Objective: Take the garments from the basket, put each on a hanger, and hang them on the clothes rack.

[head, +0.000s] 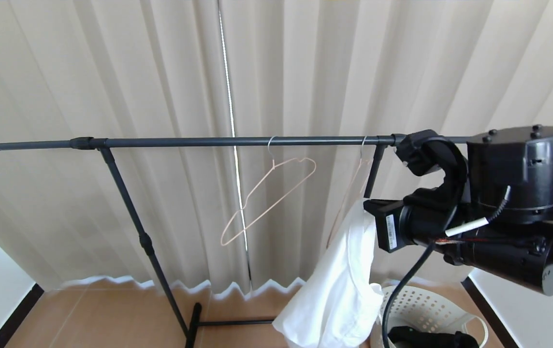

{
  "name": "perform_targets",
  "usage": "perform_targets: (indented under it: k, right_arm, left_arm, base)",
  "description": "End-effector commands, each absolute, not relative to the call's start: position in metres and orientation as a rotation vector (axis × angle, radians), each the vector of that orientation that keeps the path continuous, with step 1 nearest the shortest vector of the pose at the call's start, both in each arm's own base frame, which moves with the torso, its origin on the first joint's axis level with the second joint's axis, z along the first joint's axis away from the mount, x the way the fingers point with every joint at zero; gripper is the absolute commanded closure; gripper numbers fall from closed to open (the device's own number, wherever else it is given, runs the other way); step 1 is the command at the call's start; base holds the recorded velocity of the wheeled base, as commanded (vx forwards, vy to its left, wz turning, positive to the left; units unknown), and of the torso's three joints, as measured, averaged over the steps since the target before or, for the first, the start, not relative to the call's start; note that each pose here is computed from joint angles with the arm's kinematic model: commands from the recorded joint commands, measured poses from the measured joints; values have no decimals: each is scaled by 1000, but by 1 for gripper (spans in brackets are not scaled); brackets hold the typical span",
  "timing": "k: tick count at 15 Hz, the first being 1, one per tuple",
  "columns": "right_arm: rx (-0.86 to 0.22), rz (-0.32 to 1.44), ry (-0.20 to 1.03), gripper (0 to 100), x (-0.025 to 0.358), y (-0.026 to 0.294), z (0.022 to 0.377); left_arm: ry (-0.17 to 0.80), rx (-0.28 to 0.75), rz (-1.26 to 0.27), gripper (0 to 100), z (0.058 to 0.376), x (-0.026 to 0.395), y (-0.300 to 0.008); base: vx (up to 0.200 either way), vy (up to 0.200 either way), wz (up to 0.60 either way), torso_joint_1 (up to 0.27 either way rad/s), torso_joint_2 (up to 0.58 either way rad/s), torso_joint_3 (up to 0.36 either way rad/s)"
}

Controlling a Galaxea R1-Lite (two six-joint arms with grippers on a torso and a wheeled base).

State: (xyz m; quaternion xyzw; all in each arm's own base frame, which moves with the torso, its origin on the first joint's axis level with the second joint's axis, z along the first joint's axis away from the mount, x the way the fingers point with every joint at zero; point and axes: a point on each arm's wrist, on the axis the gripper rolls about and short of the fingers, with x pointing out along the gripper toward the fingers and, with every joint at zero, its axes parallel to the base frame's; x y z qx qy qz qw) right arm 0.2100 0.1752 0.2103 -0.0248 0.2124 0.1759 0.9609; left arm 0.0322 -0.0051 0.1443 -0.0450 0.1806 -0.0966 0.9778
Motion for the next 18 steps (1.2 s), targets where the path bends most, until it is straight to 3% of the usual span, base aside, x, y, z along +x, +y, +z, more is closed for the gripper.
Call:
perform_targets:
  k: [1, 3, 5, 7, 11, 14, 18]
  right_arm:
    - [81, 315, 501, 100, 221, 192, 229]
    - [95, 311, 507, 100, 222, 193, 227]
    - [103, 315, 496, 100, 223, 194, 228]
    - [116, 327, 450, 100, 227, 198, 229]
    - [80, 365, 366, 100, 228, 205, 235]
    - [45, 451, 396, 100, 209, 233, 221]
    - [41, 410, 378, 100, 214, 241, 215]
  left_arm:
    - [530, -141, -256, 0, 175, 92, -13]
    - [602, -177, -325, 0, 194, 124, -38]
    - [678, -128, -322, 0, 194, 144, -63]
    - [692, -130, -382, 0, 198, 148, -83]
    - [814, -81, -510, 0, 182, 153, -128]
    - [837, -65, -520, 0, 179, 157, -140]
    - [856, -44, -543, 0, 177, 170, -161]
  base:
    - [0, 0, 0, 0, 0, 0]
    - [0, 0, 0, 0, 0, 0]
    - [0, 0, 0, 0, 0, 0]
    - [0, 0, 0, 0, 0, 0]
    - [0, 0, 0, 0, 0, 0]
    - [0, 0, 0, 0, 0, 0]
    - [0, 0, 0, 0, 0, 0]
